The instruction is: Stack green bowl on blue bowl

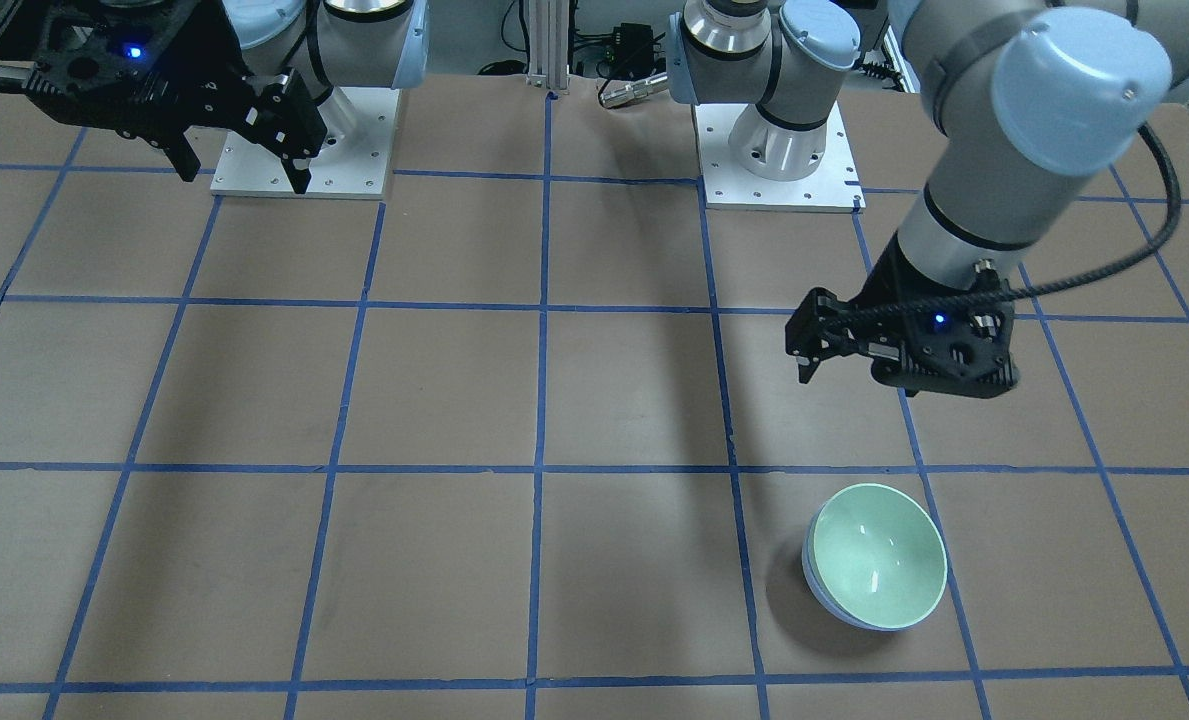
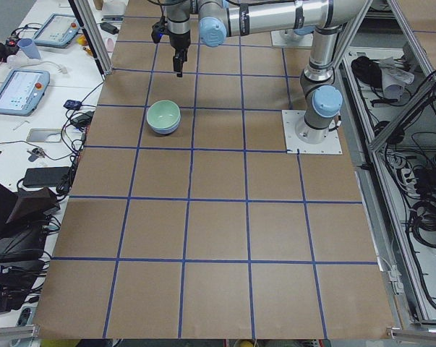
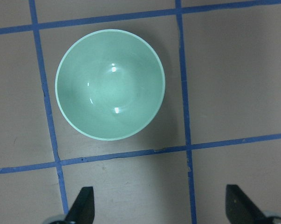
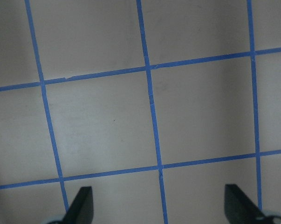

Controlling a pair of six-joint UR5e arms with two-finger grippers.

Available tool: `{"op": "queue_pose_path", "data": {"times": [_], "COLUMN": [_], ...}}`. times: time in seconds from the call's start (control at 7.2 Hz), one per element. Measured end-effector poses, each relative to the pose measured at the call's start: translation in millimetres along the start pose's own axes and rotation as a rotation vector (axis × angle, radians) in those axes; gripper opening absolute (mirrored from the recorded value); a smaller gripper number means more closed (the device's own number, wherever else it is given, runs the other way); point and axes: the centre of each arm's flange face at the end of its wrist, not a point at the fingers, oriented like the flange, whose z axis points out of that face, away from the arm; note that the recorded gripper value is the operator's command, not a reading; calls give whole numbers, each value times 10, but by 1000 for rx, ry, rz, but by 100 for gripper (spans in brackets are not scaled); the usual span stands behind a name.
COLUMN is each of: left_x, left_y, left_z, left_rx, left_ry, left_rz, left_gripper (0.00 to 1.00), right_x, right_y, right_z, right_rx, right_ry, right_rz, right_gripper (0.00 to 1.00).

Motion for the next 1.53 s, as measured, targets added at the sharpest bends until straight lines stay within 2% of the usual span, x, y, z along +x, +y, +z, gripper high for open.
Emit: {"op": "queue_pose_path", "data": {"times": [0.28, 0.83, 1.53], "left_x": [210, 106, 10], "left_y": [172, 408, 466], "left_z": [-218, -562, -664], "left_rx": [-6, 26, 41], "left_ry": [-22, 12, 12], "left_rz": [-2, -40, -49], "left_gripper": [100, 100, 100], "right_x": [1, 0, 0], "right_y": [0, 0, 0], "right_z": [1, 0, 0], "right_rx": [0, 0, 0], "right_ry": [0, 0, 0], "right_rz": [0, 0, 0], "right_gripper": [100, 100, 100]}}
